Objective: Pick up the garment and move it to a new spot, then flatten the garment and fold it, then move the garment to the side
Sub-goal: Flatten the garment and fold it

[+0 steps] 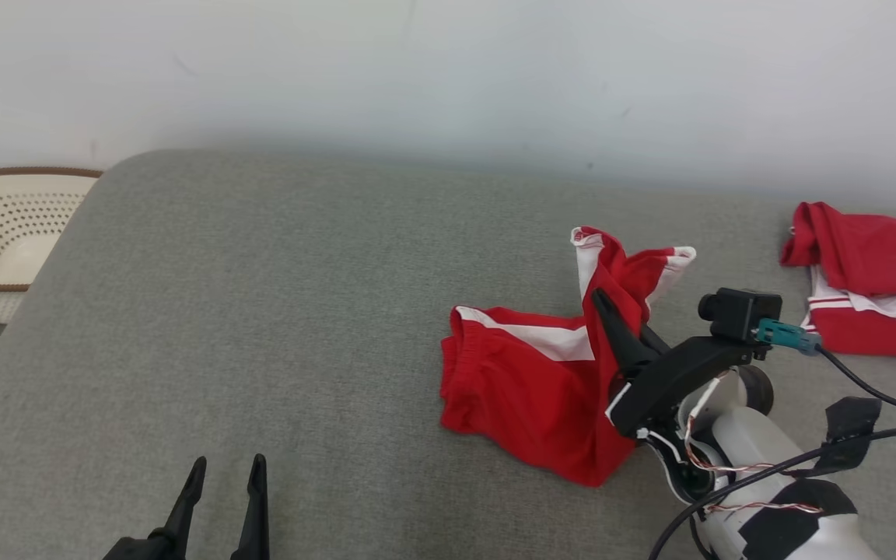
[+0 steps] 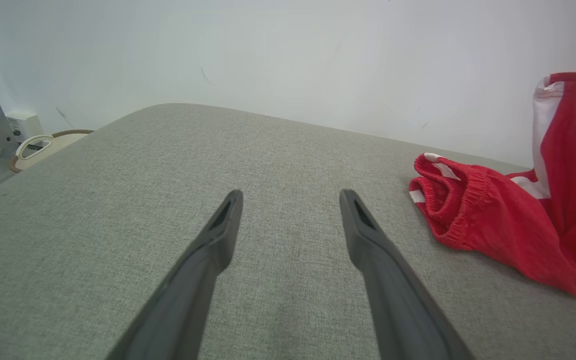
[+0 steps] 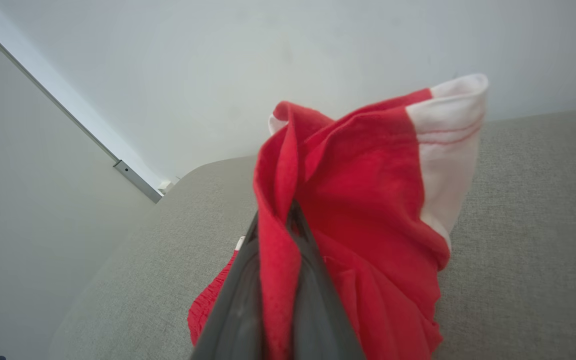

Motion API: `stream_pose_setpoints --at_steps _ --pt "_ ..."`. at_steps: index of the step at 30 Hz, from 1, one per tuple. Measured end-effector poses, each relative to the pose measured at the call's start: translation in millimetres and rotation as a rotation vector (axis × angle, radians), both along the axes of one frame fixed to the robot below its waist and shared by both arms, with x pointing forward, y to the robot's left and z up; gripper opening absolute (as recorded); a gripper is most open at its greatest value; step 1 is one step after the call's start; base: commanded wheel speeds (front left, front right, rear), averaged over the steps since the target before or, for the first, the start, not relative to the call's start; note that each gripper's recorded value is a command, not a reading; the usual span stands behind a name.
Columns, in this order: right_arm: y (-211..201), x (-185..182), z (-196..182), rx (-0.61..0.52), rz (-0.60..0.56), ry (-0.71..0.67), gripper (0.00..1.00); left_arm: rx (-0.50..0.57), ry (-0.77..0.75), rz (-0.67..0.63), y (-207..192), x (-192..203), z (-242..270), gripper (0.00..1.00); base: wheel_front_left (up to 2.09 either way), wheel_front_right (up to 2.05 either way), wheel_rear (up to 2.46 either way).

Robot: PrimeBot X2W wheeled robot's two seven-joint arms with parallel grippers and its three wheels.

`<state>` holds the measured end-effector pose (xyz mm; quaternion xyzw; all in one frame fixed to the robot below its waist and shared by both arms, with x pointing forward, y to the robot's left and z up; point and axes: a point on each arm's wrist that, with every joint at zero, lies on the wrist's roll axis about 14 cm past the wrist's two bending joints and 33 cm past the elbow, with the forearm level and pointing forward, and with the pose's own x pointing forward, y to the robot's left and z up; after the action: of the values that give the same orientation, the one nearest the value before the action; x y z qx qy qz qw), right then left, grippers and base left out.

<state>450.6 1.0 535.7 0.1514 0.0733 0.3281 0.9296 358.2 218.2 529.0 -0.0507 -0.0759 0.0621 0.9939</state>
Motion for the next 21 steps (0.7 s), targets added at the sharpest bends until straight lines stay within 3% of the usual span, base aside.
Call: stream_pose_setpoints --at_steps 21 --pt "74.6 6.0 -51.3 -0.063 0.099 0.121 0.00 -0.010 0.031 0.035 10.0 -4.8 -7.9 1.00 0.00 0.00 0.00"
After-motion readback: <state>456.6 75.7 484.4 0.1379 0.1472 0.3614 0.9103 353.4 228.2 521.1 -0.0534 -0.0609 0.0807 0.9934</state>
